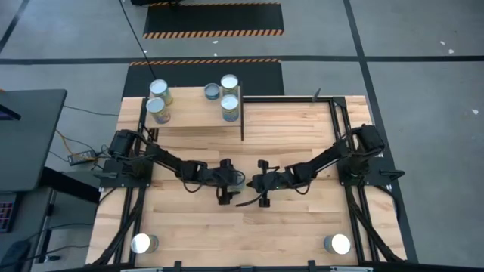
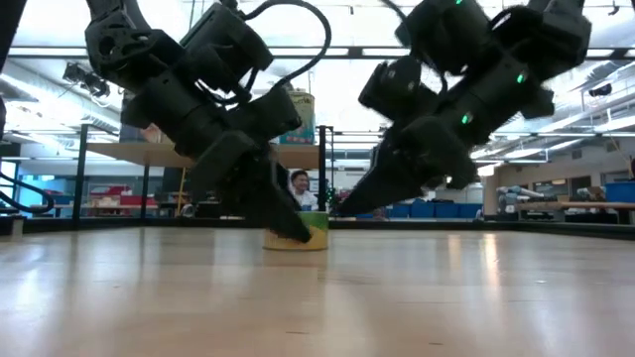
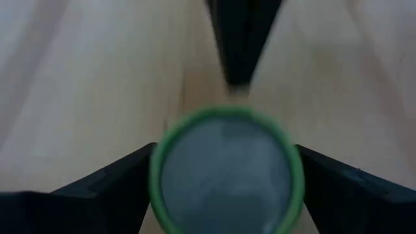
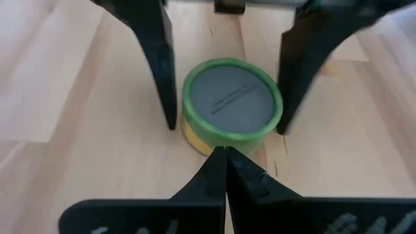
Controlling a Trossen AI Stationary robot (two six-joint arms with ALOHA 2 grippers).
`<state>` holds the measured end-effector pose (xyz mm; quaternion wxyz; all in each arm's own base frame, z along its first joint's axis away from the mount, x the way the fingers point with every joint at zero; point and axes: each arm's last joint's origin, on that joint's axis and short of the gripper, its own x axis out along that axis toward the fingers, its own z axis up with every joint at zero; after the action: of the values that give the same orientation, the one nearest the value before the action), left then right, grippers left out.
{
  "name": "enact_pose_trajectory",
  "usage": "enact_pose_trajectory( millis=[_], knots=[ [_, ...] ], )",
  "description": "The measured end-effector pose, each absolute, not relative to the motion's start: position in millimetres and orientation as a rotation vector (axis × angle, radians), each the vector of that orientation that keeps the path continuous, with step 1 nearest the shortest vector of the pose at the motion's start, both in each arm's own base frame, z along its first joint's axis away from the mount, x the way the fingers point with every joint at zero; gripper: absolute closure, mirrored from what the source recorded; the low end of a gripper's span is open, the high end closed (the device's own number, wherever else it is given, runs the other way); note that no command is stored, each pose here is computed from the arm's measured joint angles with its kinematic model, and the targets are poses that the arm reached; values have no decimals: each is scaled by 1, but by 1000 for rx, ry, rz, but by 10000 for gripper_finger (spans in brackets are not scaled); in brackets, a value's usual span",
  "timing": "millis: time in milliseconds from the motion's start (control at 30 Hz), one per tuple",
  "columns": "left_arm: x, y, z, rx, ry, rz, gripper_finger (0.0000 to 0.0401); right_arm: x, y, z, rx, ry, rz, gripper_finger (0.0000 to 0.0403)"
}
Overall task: Pick and place cans onto a shelf
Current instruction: Put the mushroom can on the shelf
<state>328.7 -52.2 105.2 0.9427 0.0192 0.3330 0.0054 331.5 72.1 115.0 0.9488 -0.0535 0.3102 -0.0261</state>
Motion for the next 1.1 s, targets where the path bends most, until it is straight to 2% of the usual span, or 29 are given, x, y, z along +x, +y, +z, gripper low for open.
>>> enact_pose_trajectory(
  millis=[267, 400, 500, 633, 733, 900, 1000, 1100],
  knots=[
    [326, -51, 106, 48, 706, 12, 103, 319, 88, 142, -244, 607, -87, 398],
    [326, -52, 134, -5, 595, 3, 104, 309, 105, 144, -404, 634, -17, 381],
    [324, -50, 157, -112, 431, -53, 103, 302, 121, 152, -543, 580, -15, 349],
    [314, -39, 164, -295, 221, -115, 104, 293, 139, 162, -689, 517, -98, 283],
    [307, -35, 165, -374, 48, -111, 102, 291, 146, 167, -741, 477, -185, 226],
    [306, -33, 176, -488, -222, -75, 101, 296, 139, 178, -704, 403, -381, 148],
    [310, -32, 180, -473, -247, -142, 101, 300, 133, 185, -764, 380, -451, 125],
    [313, -30, 175, -438, -173, -203, 100, 299, 135, 192, -863, 381, -479, 114]
  ],
)
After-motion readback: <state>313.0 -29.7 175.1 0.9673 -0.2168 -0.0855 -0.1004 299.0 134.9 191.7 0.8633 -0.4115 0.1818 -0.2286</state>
